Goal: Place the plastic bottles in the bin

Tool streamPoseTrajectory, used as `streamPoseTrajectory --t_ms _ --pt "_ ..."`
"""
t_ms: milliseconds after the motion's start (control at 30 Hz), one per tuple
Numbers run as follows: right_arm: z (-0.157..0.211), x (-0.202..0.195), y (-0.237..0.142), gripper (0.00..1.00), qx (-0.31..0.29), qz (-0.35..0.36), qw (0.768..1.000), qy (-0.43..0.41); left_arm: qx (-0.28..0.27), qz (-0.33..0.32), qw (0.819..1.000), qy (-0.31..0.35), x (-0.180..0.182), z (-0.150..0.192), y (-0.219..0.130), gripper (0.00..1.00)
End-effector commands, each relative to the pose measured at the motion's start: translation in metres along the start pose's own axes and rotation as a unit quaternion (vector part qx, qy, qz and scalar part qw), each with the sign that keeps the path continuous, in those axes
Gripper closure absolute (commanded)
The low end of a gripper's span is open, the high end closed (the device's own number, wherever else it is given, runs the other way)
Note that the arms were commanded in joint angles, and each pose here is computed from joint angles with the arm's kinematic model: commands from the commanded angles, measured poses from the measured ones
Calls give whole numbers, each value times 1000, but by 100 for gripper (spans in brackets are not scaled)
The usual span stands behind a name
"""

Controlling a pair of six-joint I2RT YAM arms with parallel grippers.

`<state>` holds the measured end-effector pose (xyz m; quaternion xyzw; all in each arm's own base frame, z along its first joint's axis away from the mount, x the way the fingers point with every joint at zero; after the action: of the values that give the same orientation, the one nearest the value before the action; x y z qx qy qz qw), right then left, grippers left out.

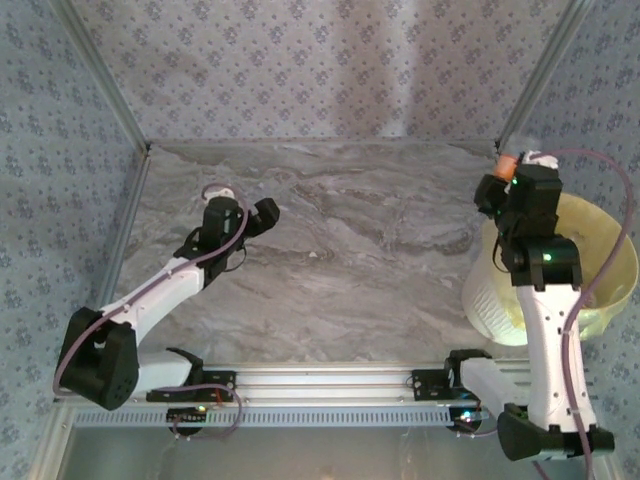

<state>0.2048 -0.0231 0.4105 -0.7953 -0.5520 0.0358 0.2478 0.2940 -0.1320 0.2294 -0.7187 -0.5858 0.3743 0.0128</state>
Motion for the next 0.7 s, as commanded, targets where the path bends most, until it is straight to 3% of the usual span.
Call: streamPoseTrajectory --t_ms 0,133,400,667 --pt "6 -24 -15 57 31 56 998 -15 -5 23 1000 9 -17 -10 0 2" --pt "5 -54 -23 57 42 146 988 -14 1 31 999 10 -25 -11 5 2" --pt "10 -84 -32 55 80 237 968 -16 13 41 999 12 -34 -16 6 2" --pt "16 -107 -26 54 104 275 956 -1 21 44 999 15 -38 -18 6 2"
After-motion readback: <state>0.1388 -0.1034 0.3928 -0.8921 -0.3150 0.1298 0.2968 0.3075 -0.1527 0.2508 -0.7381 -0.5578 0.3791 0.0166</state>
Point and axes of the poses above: each hand's point on the last joint's axis, 136 mm out from that joint toward the fingers, its own y axis out along the fingers, its own x axis along the line the jaws close on, z = x × y, the point moved 9 cm from there along -y, back along the fingers, and after that the axes turned 5 degrees about y, right-handed, at the moved point
